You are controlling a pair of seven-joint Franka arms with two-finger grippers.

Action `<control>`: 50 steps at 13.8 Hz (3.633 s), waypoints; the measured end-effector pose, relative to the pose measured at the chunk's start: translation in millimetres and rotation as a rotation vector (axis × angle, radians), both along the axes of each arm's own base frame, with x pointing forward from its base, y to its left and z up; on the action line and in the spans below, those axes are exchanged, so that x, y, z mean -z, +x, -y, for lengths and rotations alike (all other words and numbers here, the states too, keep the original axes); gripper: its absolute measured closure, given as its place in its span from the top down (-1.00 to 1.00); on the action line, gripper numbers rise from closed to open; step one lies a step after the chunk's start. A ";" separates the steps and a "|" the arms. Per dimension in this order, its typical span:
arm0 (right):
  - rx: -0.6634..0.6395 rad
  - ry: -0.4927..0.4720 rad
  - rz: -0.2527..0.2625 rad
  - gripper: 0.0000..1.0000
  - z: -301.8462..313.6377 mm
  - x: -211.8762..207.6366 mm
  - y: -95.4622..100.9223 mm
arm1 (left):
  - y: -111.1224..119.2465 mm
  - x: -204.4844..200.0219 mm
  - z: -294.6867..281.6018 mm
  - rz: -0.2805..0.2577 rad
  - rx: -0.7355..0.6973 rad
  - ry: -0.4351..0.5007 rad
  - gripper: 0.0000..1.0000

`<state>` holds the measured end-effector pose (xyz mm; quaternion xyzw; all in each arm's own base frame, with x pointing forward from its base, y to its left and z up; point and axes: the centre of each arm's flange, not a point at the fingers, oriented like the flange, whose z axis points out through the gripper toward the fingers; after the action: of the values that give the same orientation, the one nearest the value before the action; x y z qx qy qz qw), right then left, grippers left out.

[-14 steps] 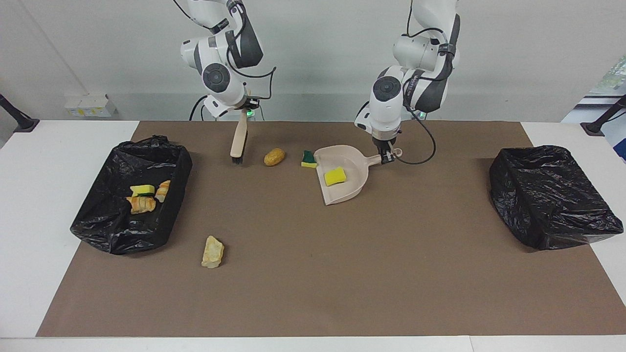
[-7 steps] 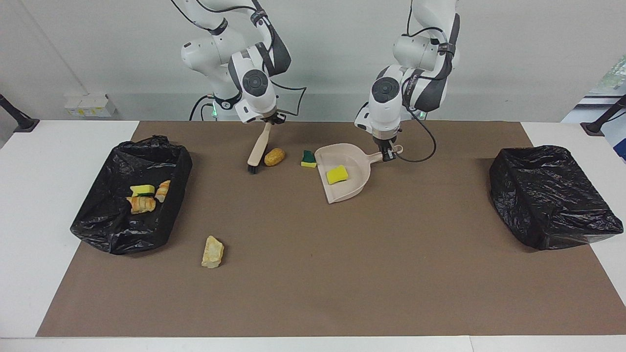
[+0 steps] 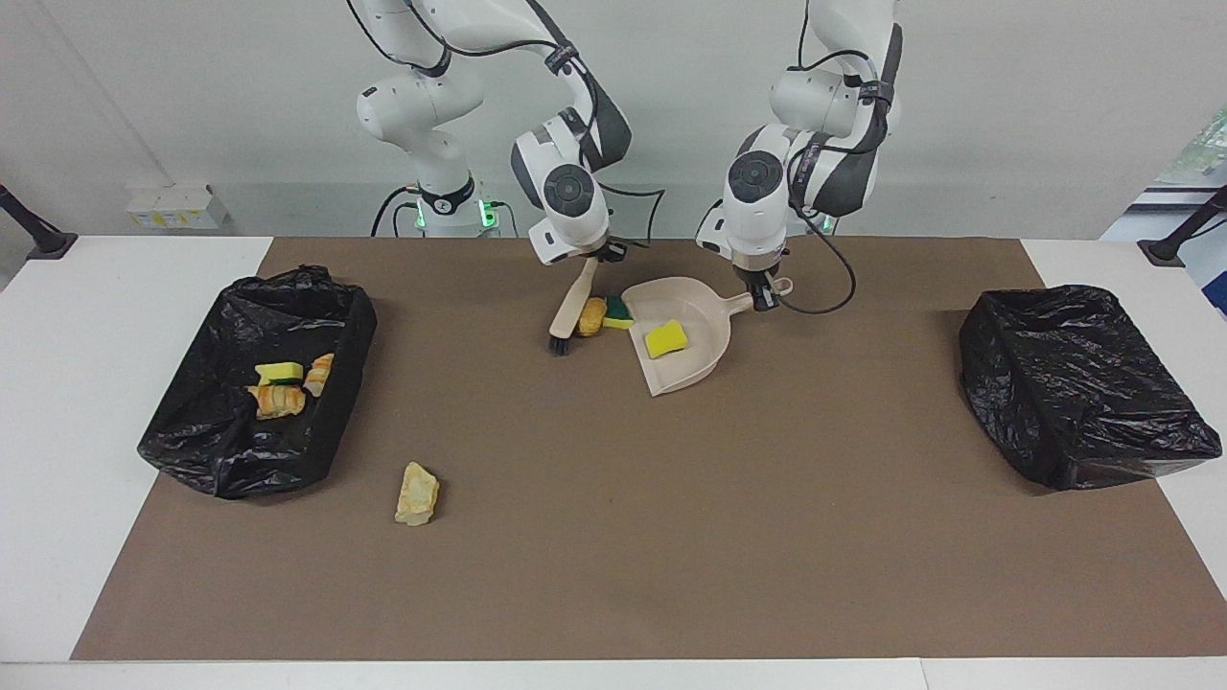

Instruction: Sweep and dump trash in bin

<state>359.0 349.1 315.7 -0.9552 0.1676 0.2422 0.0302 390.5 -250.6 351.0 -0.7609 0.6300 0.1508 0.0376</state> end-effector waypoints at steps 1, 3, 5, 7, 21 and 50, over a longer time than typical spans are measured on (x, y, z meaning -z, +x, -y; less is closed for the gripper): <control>-0.040 0.048 0.019 -0.49 -14.5 -0.9 3.5 | -3.5 0.7 0.0 -0.003 0.002 0.003 -0.37; -0.165 0.187 0.035 -0.49 -36.8 -3.2 6.6 | -8.4 0.6 0.0 -0.003 0.002 0.005 -0.37; -0.234 0.281 0.061 -0.49 -43.5 -6.9 11.0 | -9.5 0.8 0.0 0.001 -0.014 0.009 -0.37; -0.300 0.316 0.065 -0.49 -42.4 -8.5 11.8 | -9.2 0.7 0.4 0.013 -0.044 0.011 -0.37; -0.481 -0.036 0.035 -0.49 174.2 -75.7 106.1 | 69.7 -13.6 1.8 0.111 -0.178 -0.065 -0.37; -1.019 -0.002 -0.030 -0.49 75.1 -10.0 193.2 | 94.8 -3.5 67.8 0.021 -0.168 -0.008 -0.37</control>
<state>552.2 274.0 325.7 -0.9119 -0.3190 0.2398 -0.0953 485.3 -318.5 354.6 -0.8129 0.5640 0.1427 0.0285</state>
